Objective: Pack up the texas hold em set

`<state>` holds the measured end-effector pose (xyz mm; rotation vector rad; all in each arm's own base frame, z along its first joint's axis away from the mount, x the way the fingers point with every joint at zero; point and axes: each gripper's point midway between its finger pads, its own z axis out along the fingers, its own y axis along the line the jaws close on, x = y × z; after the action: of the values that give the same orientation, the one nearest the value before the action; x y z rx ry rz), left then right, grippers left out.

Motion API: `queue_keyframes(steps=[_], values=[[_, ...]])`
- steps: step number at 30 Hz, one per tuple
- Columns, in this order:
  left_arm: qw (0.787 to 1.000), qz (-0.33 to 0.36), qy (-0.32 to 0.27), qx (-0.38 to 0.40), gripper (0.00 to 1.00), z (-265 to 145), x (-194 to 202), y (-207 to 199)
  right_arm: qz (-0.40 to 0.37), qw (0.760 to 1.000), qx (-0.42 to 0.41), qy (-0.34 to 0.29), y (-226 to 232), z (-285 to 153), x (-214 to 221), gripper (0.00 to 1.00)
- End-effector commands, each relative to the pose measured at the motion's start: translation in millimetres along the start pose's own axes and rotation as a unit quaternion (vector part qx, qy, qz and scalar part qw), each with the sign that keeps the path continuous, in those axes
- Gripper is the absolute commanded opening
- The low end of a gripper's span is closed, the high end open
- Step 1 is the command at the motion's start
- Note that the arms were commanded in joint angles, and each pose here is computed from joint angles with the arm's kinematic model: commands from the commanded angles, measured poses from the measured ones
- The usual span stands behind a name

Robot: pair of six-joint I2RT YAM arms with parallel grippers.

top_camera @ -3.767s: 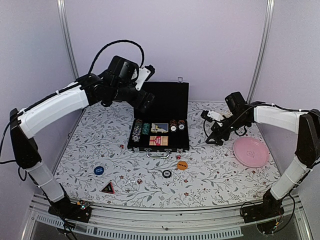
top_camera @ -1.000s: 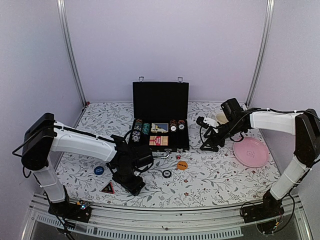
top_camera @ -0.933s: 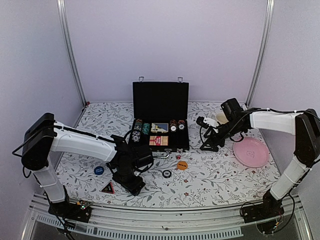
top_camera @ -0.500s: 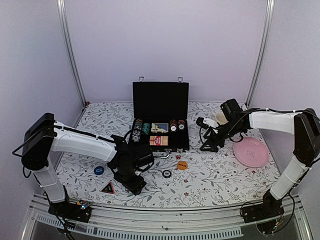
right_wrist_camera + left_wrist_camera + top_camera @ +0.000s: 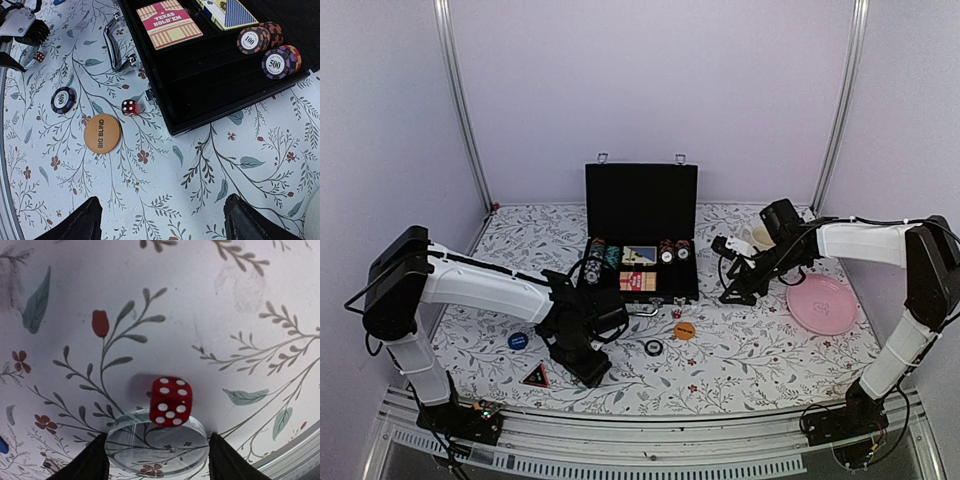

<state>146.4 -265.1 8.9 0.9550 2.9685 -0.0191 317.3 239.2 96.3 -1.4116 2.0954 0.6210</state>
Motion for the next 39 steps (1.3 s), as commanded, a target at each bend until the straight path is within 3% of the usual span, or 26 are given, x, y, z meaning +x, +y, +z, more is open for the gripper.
queue_keyframes(steps=[1, 9, 18, 24, 31, 39], values=[[1.0, -0.004, 0.019, -0.005, 0.66, 5, 9, 7, 0.006, 1.0, -0.013, 0.007, 4, 4, 5, 0.83], [1.0, -0.007, 0.005, -0.022, 0.58, -14, -1, 11, 0.006, 1.0, -0.013, 0.005, 4, 3, 4, 0.83], [0.995, -0.006, -0.08, -0.05, 0.57, -90, -48, 17, 0.004, 1.0, -0.011, 0.004, 3, 1, 3, 0.83], [0.982, -0.021, -0.177, -0.06, 0.58, -127, -123, 38, 0.004, 1.0, -0.008, 0.005, 2, 1, 2, 0.83], [0.959, -0.04, -0.275, -0.045, 0.58, -144, -220, 60, 0.012, 1.0, -0.012, -0.004, 2, 0, -4, 0.83], [0.949, -0.057, -0.305, -0.057, 0.58, -116, -293, 92, 0.015, 1.0, -0.008, 0.002, 1, 1, -1, 0.83]])
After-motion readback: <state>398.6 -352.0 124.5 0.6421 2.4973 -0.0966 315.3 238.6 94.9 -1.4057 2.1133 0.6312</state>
